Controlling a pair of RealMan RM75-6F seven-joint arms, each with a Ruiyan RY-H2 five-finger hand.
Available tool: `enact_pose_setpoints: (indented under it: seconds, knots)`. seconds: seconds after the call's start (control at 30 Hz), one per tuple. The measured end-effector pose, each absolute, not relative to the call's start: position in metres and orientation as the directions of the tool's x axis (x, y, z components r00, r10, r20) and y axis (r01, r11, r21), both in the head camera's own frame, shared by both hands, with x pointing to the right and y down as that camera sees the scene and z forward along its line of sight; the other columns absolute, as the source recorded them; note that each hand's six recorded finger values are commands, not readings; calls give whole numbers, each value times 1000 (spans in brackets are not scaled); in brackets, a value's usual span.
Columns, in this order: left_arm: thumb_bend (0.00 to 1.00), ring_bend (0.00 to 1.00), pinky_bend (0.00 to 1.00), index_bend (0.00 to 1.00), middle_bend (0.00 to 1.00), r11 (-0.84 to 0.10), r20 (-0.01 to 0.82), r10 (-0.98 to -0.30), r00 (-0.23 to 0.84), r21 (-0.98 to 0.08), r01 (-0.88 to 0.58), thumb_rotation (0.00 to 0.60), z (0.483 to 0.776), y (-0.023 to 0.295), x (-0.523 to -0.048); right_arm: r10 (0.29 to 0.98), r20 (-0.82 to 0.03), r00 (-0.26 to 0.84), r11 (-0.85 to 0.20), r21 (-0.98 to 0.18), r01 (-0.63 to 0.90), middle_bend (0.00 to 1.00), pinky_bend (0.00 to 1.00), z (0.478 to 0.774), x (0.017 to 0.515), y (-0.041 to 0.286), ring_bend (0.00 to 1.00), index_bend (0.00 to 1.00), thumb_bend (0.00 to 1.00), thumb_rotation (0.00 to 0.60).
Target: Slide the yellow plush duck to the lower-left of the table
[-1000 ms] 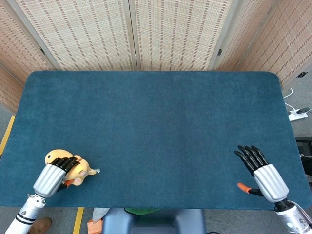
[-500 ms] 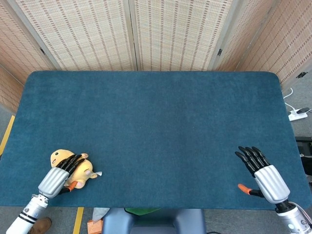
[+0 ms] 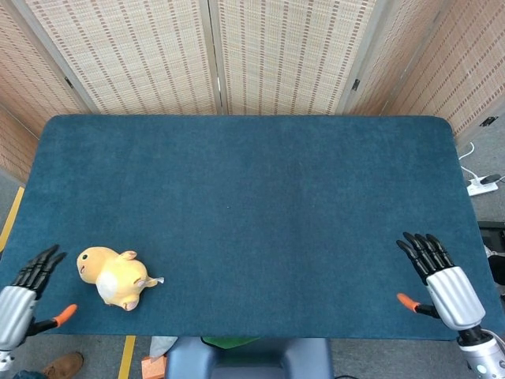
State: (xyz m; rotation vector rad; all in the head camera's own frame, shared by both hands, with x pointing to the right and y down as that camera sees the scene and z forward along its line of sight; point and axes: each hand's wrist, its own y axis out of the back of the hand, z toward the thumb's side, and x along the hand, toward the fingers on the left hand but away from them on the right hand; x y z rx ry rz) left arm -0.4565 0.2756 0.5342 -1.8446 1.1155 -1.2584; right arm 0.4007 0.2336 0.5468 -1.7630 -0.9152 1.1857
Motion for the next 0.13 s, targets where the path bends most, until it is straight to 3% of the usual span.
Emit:
enact_pose_setpoints:
  seconds: [0.13]
  knots:
    - [263, 0, 116, 0, 0, -379, 392, -920, 8, -883, -279, 600, 524, 281, -487, 910, -347, 225, -371, -926, 70, 0, 0, 541, 410, 232, 0, 0, 85, 600]
